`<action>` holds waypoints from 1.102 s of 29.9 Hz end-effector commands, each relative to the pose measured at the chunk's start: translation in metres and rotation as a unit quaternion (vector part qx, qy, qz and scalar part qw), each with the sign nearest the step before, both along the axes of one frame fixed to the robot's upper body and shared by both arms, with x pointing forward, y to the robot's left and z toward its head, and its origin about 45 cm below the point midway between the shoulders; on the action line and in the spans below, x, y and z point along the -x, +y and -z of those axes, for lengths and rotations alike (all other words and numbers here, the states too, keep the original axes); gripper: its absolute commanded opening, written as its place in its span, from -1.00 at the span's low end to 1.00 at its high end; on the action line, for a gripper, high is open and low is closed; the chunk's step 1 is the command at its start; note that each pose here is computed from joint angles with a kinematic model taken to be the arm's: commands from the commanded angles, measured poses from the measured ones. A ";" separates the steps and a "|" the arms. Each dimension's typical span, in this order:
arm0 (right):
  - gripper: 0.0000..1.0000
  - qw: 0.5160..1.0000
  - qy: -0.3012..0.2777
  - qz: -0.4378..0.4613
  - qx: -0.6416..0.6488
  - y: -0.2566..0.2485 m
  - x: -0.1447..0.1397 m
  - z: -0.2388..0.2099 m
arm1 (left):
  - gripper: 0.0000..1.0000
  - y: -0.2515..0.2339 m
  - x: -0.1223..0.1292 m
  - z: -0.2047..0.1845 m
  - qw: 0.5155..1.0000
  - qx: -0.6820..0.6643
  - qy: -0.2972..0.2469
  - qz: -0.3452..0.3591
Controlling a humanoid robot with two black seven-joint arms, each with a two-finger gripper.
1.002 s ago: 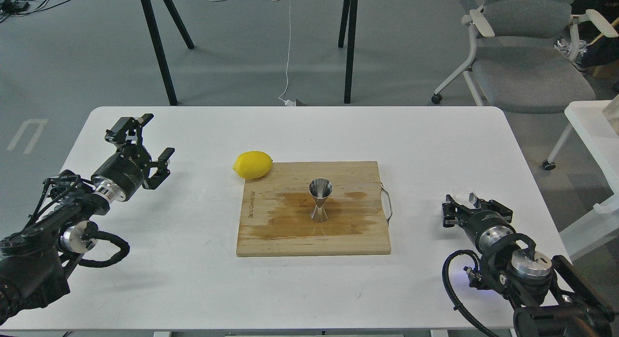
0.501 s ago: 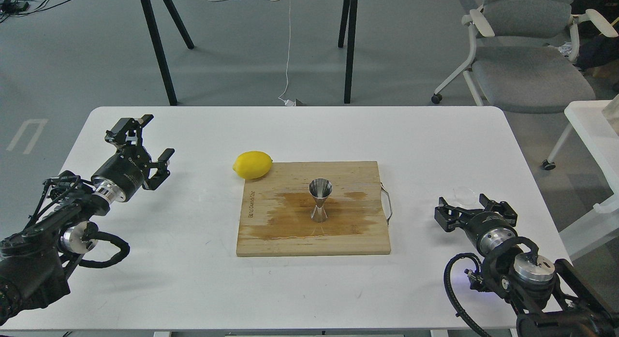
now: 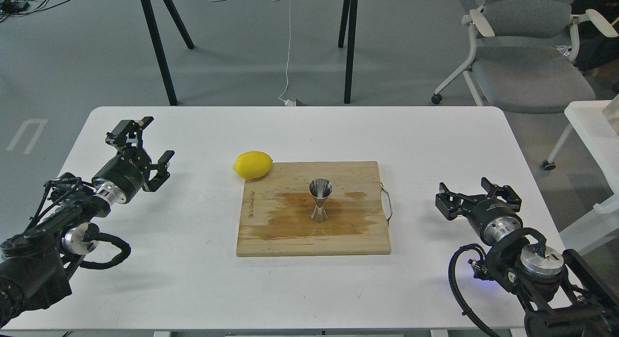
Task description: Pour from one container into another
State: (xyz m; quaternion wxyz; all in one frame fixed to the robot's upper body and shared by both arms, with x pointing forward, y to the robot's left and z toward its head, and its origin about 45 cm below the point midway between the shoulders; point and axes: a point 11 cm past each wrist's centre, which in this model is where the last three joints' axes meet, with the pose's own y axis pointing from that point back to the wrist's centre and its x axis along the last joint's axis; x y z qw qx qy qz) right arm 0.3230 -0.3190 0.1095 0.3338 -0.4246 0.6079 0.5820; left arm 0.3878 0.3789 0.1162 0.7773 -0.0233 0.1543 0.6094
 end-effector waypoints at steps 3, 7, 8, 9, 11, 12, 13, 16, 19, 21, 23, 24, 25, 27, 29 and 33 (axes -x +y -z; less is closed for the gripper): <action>0.98 0.997 -0.062 -0.037 0.036 0.006 -0.018 -0.041 | 0.98 0.019 -0.009 -0.015 1.000 -0.019 -0.012 -0.015; 0.98 0.979 -0.146 -0.099 0.105 0.027 -0.049 -0.076 | 0.98 0.046 -0.022 -0.048 0.998 -0.043 -0.041 -0.032; 0.98 0.973 -0.157 -0.115 0.121 0.032 -0.053 -0.079 | 0.98 0.048 -0.025 -0.054 0.997 -0.043 -0.046 -0.033; 0.98 0.967 -0.170 -0.133 0.132 0.037 -0.056 -0.080 | 0.98 0.047 -0.030 -0.061 0.997 -0.043 -0.054 -0.033; 0.98 0.954 -0.210 -0.167 0.132 0.047 -0.063 -0.087 | 0.98 0.047 -0.038 -0.074 0.996 -0.045 -0.068 -0.031; 0.98 0.948 -0.230 -0.178 0.129 0.048 -0.066 -0.090 | 0.98 0.048 -0.039 -0.076 0.996 -0.046 -0.070 -0.032; 0.98 0.942 -0.248 -0.189 0.125 0.047 -0.067 -0.090 | 0.98 0.047 -0.040 -0.078 0.996 -0.046 -0.071 -0.032; 0.98 0.923 -0.299 -0.209 0.117 0.037 -0.066 -0.086 | 0.98 0.052 -0.040 -0.079 0.996 -0.043 -0.073 -0.042; 0.98 0.930 -0.282 -0.200 0.126 0.026 -0.071 -0.075 | 0.98 0.057 -0.039 -0.079 0.995 -0.027 -0.074 -0.058; 0.98 0.932 -0.280 -0.195 0.126 0.023 -0.071 -0.073 | 0.98 0.059 -0.038 -0.078 0.995 -0.014 -0.076 -0.068; 0.98 0.934 -0.276 -0.188 0.126 0.019 -0.071 -0.071 | 0.98 0.061 -0.038 -0.077 0.994 -0.002 -0.077 -0.078; 0.98 0.936 -0.275 -0.183 0.125 0.018 -0.071 -0.069 | 0.98 0.063 -0.037 -0.077 0.994 0.000 -0.076 -0.083; 0.98 0.936 -0.276 -0.180 0.124 0.017 -0.071 -0.070 | 0.98 0.064 -0.037 -0.076 0.993 0.002 -0.076 -0.086; 0.98 0.937 -0.275 -0.178 0.124 0.016 -0.071 -0.069 | 0.98 0.064 -0.037 -0.076 0.993 0.003 -0.076 -0.086; 0.98 0.936 -0.277 -0.177 0.123 0.016 -0.071 -0.070 | 0.98 0.064 -0.037 -0.076 0.993 0.002 -0.076 -0.087; 0.97 0.935 -0.281 -0.178 0.123 0.018 -0.073 -0.073 | 0.98 0.063 -0.036 -0.073 0.994 0.003 -0.073 -0.087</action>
